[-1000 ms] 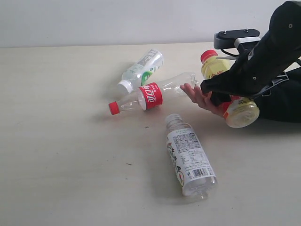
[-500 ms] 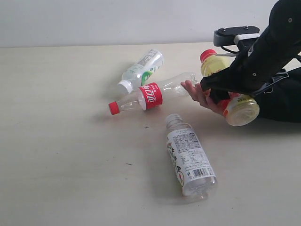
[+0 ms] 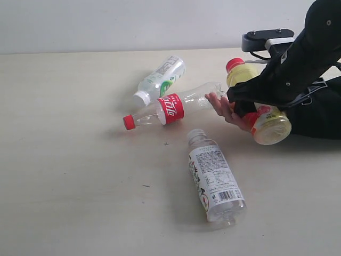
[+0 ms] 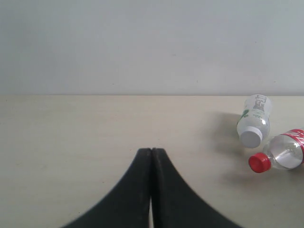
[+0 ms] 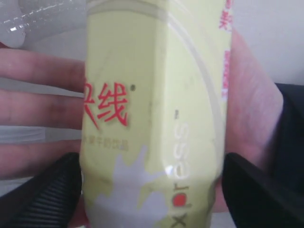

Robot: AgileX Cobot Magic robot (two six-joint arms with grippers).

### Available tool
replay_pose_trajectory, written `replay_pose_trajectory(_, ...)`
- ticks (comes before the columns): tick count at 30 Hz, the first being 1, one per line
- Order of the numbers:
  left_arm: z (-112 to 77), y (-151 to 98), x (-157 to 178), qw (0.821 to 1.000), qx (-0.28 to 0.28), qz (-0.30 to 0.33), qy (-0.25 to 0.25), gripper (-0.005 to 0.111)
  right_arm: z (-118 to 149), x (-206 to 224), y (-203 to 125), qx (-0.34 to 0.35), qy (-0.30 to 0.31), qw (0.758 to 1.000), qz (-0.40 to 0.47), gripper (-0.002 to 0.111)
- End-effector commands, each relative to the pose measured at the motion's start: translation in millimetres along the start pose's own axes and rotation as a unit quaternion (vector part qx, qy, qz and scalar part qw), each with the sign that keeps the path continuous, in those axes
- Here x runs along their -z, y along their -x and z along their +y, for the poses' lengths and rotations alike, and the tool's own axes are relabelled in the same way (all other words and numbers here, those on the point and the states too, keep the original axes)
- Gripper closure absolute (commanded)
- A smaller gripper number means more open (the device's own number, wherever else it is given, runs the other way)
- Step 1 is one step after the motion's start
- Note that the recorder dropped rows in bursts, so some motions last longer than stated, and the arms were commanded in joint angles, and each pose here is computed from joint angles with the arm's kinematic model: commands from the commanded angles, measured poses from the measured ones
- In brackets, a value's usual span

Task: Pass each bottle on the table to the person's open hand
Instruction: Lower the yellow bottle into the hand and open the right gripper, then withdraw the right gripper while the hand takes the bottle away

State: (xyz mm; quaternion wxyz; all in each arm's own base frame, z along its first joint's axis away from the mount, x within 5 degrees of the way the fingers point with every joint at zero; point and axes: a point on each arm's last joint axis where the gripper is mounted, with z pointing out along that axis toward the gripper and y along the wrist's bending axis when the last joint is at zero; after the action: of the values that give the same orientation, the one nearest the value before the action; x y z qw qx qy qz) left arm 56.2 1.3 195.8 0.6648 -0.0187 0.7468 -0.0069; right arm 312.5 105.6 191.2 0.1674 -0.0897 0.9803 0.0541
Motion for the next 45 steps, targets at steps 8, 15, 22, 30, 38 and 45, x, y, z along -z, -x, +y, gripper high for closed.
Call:
replay_pose_trajectory(8,0.1,-1,0,1.000,-0.001,-0.003,0.000,0.107,-1,6,6,0.002,-0.001,1.000,-0.025,0.031)
replay_pose_trajectory(15,0.1,-1,0,1.000,-0.001,-0.003,0.000,0.107,-1,29,8,0.009,-0.001,0.998,-0.059,0.031)
replay_pose_trajectory(22,0.1,-1,0,1.000,-0.001,-0.003,0.000,0.107,-1,51,9,0.020,-0.005,0.996,-0.092,0.031)
replay_pose_trajectory(30,0.1,-1,0,1.000,-0.001,-0.003,0.000,0.107,-1,95,5,0.023,0.000,0.988,-0.151,0.034)
replay_pose_trajectory(38,0.1,-1,0,1.000,-0.001,-0.003,0.000,0.107,-1,160,-21,0.013,0.025,0.967,-0.254,0.067)
replay_pose_trajectory(45,0.1,-1,0,1.000,-0.001,-0.003,0.000,0.107,-5,190,-68,0.036,0.032,0.953,-0.301,0.086)
